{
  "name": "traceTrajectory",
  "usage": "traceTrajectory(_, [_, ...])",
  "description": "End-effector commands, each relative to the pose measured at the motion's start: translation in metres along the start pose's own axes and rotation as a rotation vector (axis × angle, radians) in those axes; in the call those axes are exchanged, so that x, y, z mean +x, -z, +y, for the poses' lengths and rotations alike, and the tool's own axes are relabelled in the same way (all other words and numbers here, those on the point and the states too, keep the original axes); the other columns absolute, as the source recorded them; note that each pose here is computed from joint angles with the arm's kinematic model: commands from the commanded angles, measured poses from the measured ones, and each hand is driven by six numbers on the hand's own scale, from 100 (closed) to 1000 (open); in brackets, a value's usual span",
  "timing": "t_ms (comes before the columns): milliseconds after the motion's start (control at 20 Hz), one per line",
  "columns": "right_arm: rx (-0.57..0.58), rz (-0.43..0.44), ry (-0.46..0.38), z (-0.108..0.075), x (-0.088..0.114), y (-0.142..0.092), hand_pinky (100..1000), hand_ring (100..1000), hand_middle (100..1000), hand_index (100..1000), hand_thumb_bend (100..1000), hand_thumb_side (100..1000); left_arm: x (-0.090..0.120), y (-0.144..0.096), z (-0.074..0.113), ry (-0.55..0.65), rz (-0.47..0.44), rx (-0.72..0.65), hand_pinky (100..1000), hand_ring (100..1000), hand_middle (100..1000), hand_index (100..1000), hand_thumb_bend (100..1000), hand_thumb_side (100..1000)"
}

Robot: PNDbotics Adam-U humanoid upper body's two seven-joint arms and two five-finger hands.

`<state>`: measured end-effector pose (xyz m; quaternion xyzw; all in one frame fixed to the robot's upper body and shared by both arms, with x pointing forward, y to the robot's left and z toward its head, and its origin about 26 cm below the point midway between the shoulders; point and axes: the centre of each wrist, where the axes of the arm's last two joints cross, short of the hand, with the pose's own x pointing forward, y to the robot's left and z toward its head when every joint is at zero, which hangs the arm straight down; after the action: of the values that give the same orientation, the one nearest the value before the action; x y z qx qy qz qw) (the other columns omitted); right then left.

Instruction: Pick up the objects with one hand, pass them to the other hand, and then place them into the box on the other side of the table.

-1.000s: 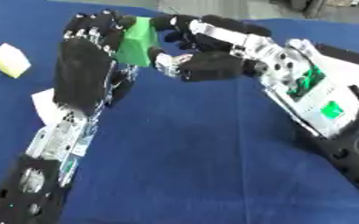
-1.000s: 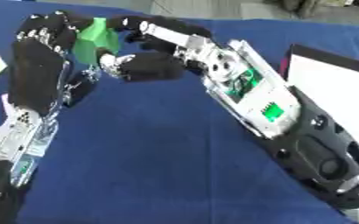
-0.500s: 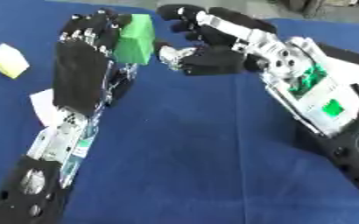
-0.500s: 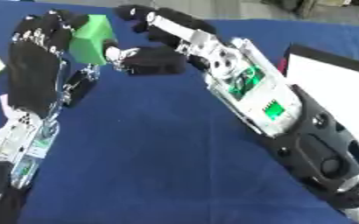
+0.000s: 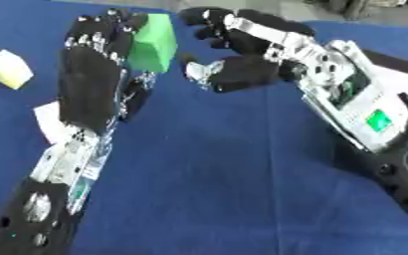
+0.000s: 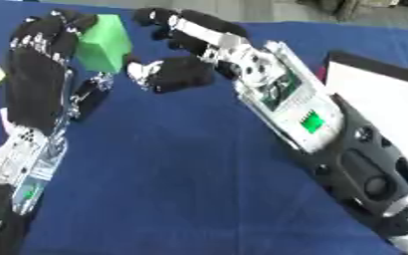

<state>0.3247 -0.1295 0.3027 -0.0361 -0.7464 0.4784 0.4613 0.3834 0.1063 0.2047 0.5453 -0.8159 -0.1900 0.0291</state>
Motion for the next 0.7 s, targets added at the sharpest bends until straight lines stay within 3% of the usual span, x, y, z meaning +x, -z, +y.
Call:
traceTrajectory(50, [-0.002, -0.014, -0.004, -0.0086, 0.0034, -0.0018, 1000, 1000, 1000, 1000, 100, 401, 0.0046, 0.0083, 0.0039, -0.016, -0.016, 0.044, 574, 439, 474, 611, 100, 100])
traceTrajectory(700, [0.031, -0.019, 0.014, -0.0097, 0.0020, -0.0001, 1000, 1000, 1000, 1000, 100, 425, 0.0093, 0.0088, 0.0023, -0.030, -0.047, 0.049, 571, 438, 473, 609, 100, 100])
